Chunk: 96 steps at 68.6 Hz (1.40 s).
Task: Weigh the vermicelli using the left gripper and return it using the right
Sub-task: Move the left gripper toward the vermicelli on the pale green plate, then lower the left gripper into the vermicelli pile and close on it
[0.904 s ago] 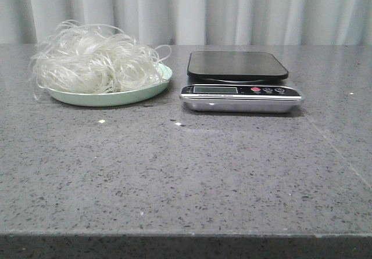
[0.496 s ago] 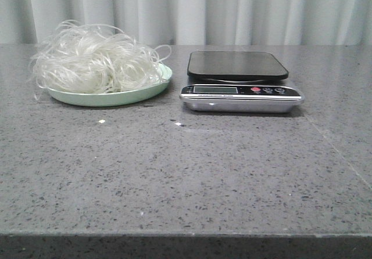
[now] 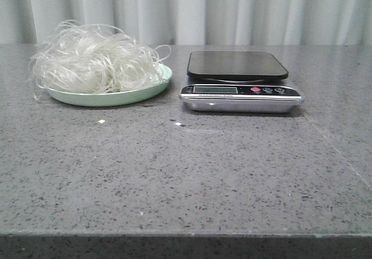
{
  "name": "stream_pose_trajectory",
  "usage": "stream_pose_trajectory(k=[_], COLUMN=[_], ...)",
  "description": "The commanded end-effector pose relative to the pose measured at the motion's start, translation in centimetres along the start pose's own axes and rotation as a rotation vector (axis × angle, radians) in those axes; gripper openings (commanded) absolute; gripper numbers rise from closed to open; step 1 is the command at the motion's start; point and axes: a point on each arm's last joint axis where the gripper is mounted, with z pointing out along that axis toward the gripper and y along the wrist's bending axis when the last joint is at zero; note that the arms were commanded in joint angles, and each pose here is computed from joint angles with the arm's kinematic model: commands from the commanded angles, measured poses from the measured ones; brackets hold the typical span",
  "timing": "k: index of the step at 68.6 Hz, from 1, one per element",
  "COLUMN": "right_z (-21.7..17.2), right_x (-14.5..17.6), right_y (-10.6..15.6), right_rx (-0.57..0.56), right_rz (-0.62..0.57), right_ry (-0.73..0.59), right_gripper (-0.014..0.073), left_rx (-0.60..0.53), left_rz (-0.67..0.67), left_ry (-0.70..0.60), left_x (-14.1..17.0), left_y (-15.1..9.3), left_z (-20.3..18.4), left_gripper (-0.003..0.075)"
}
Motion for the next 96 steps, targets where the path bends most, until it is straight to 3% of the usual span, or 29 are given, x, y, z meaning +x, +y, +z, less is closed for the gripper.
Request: stream_pose_trajectory(k=[1, 7, 18, 25, 37, 48, 60, 69, 81, 86, 96], right_z=[-0.2, -0.2, -0.2, -0.2, -0.2, -0.2, -0.2, -0.2, -0.2, -0.2, -0.2], right_x=[-1.1, -1.1, -1.1, -1.1, -1.2, -1.2, -1.2, -1.2, -1.2, -1.2, -1.2], right_y=[0.0, 0.0, 0.0, 0.0, 0.0, 0.0, 0.0, 0.0, 0.0, 0.0, 0.0], right_rx=[0.007, 0.007, 0.007, 0.008, 0.008, 0.008, 0.008, 0.008, 0.008, 0.008, 0.008], right_rz=[-0.007, -0.007, -0.007, -0.007, -0.007, -0.007, -0.007, -0.007, -0.007, -0.007, -0.007], right_ry=[-0.097, -0.099, -0.099, -0.104, -0.117, -0.117, -0.116, -0.116, -0.116, -0.116, -0.116], right_gripper=[0.0151, 0.0151, 0.0151, 0.0151, 0.0151, 0.0151, 0.0151, 0.0151, 0.0151, 0.0151, 0.0151], left_rx=[-0.013, -0.024, -0.061, -0.053, -0.035, -0.009, 0.069, 0.152, 0.273, 0.316, 0.387], left_rz=[-0.018, -0.018, -0.020, -0.020, 0.021, 0.053, 0.047, 0.052, 0.063, 0.027, -0.046], left_ry=[-0.143, -0.208, -0.466, -0.486, -0.481, -0.311, -0.092, 0.046, 0.262, 0.339, 0.511], left_x=[-1.1, -1.6, -4.9, -7.8, -15.6, -22.4, -25.0, -25.0, -23.7, -22.9, -20.8], left_y=[0.1, 0.3, 0.6, 0.7, 0.7, 0.7, 0.1, -1.1, -4.1, -5.3, -7.4], left_z=[-0.2, -0.3, -1.3, -1.8, -2.2, -0.1, 4.7, 9.0, 15.1, 17.3, 21.6], left_gripper=[0.0137, 0.0137, 0.0137, 0.0137, 0.0137, 0.0137, 0.0164, 0.0280, 0.0517, 0.0566, 0.0591])
